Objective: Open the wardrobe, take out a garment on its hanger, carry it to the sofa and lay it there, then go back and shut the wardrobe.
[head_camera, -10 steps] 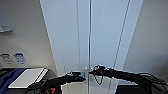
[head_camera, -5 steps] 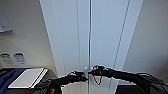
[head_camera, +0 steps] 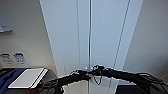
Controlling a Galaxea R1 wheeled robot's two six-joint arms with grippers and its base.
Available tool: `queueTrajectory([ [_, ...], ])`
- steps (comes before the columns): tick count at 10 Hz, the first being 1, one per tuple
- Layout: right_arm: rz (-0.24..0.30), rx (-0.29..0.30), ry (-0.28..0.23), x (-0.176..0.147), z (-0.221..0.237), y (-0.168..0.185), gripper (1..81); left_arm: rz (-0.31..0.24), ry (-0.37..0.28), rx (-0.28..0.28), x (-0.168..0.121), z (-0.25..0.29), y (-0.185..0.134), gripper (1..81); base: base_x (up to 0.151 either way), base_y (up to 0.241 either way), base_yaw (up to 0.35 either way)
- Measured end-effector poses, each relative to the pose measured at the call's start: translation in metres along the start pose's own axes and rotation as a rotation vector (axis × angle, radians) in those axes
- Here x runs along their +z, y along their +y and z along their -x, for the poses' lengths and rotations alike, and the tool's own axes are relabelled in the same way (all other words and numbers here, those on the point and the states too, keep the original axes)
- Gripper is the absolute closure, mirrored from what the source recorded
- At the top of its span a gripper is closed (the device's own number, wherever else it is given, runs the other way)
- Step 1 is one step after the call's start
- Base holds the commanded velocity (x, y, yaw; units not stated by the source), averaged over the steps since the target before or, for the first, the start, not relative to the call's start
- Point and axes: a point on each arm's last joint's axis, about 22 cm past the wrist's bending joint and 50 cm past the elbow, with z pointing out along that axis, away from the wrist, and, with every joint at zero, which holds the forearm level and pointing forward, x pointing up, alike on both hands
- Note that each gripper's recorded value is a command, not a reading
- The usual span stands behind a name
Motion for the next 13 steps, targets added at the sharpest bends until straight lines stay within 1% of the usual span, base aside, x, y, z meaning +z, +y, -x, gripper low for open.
queueTrajectory([
  [3,-0.003,0.001,0.000,0.000,0.001,0.000,1.0,-0.009,-0.011,0.008,0.006,0.001,0.006,1.0,0.000,0.000,0.000],
  [6,-0.020,0.002,0.008,-0.003,0.004,-0.003,1.0,-0.006,-0.013,0.014,0.006,0.002,0.008,1.0,0.000,0.000,0.000],
  [8,-0.047,0.003,0.019,-0.007,0.010,-0.007,1.0,0.025,-0.019,0.032,0.005,0.005,0.020,1.0,0.000,0.000,0.000],
  [10,-0.077,0.008,0.042,-0.011,0.013,-0.011,1.0,0.075,-0.031,0.062,0.000,0.011,0.033,1.0,0.000,0.000,0.000],
  [13,-0.122,0.013,0.064,-0.021,0.020,-0.016,1.0,0.184,-0.078,0.094,-0.030,0.035,0.049,1.0,0.000,0.000,0.000],
])
